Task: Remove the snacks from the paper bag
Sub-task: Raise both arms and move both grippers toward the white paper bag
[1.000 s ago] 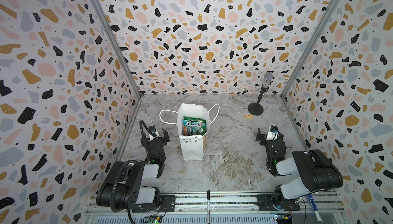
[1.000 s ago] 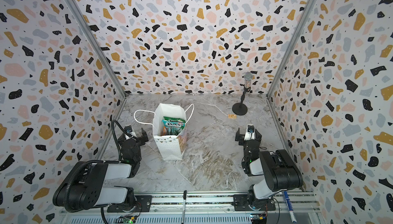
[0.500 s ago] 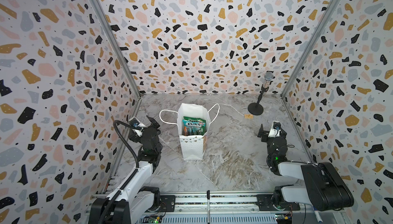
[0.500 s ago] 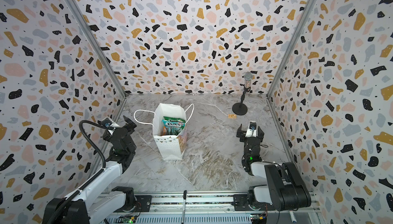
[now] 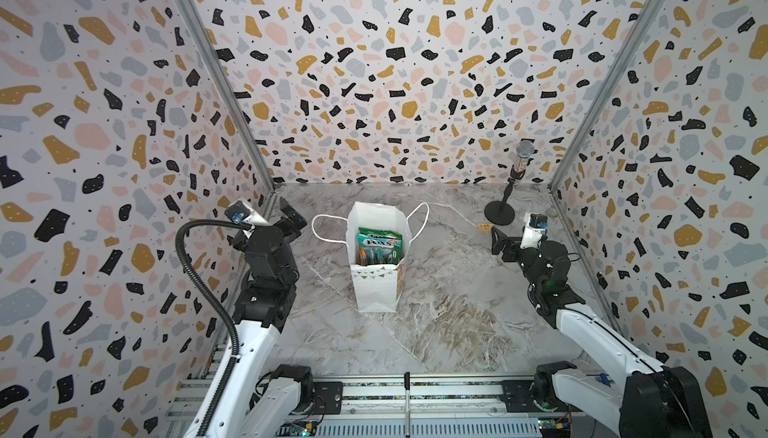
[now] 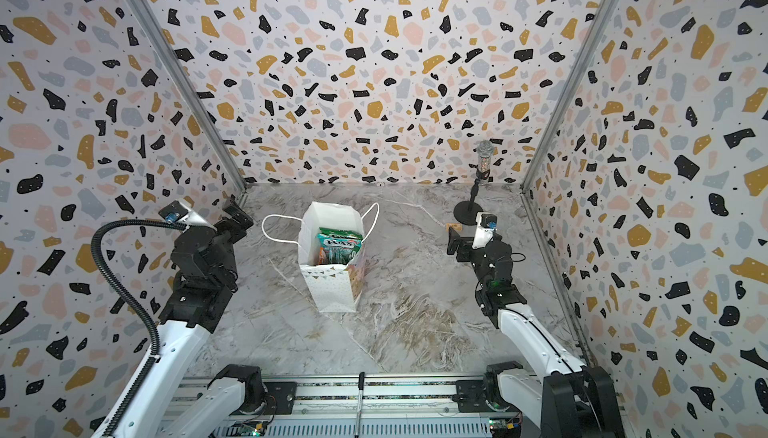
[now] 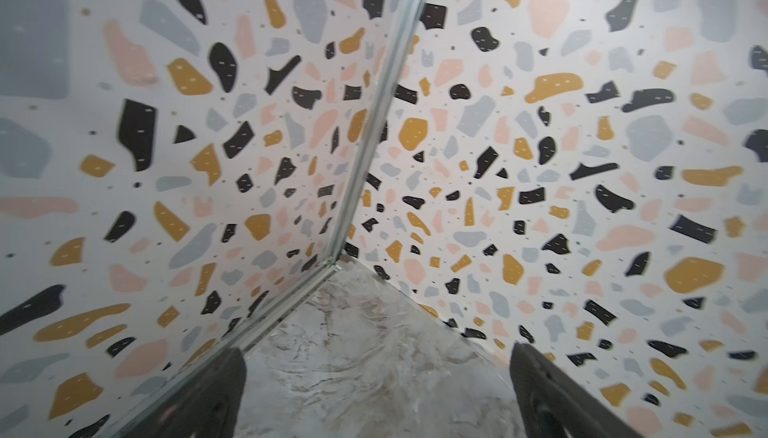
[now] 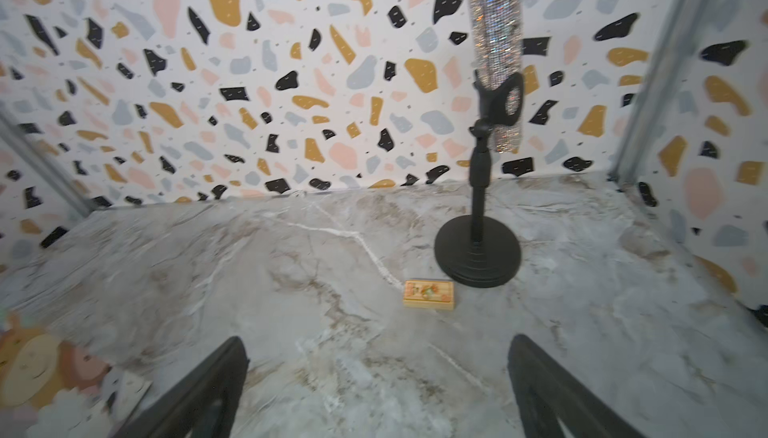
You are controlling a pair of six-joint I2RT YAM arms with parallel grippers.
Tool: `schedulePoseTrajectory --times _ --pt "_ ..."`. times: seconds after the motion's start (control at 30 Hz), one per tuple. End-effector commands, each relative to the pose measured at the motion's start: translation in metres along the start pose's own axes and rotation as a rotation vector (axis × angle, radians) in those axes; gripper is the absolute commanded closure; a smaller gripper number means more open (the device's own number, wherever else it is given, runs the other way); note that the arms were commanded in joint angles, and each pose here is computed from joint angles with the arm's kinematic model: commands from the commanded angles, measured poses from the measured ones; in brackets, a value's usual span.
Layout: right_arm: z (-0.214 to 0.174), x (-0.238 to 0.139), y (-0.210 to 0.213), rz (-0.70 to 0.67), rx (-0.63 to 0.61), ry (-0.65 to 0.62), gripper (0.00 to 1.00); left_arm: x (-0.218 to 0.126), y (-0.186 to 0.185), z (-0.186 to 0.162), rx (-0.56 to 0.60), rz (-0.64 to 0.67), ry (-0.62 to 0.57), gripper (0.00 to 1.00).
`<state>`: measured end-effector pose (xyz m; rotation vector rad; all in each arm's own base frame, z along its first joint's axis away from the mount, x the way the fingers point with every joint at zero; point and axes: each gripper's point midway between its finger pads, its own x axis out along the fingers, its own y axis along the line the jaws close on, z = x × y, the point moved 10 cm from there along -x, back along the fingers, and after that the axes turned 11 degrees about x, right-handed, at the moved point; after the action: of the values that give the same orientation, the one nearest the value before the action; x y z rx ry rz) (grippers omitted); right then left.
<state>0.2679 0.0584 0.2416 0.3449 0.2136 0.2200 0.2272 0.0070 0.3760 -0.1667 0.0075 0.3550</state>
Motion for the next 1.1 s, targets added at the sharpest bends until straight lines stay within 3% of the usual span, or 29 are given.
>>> schedulePoseTrajectory --times 0.0,0.3,0.43,0.67,1.07 --pt "0.003 -0.003 0.017 0.129 0.004 0.078 0.01 0.000 -0.021 0.005 0.027 -0.263 0.094 0.00" --pt "0.010 -0.007 0.029 0.186 -0.014 0.086 0.01 0.005 -0.044 -0.005 -0.095 -0.529 0.223 0.02" --pt "0.007 -0.008 0.032 0.204 -0.021 0.090 0.01 0.012 -0.048 -0.014 -0.145 -0.572 0.289 0.12" --pt "0.006 -0.006 0.035 0.217 -0.026 0.100 0.01 0.015 -0.044 -0.025 -0.153 -0.536 0.337 0.27" --pt "-0.001 0.000 0.049 0.302 -0.034 0.146 0.01 0.020 -0.051 -0.034 -0.151 -0.609 0.375 0.71"
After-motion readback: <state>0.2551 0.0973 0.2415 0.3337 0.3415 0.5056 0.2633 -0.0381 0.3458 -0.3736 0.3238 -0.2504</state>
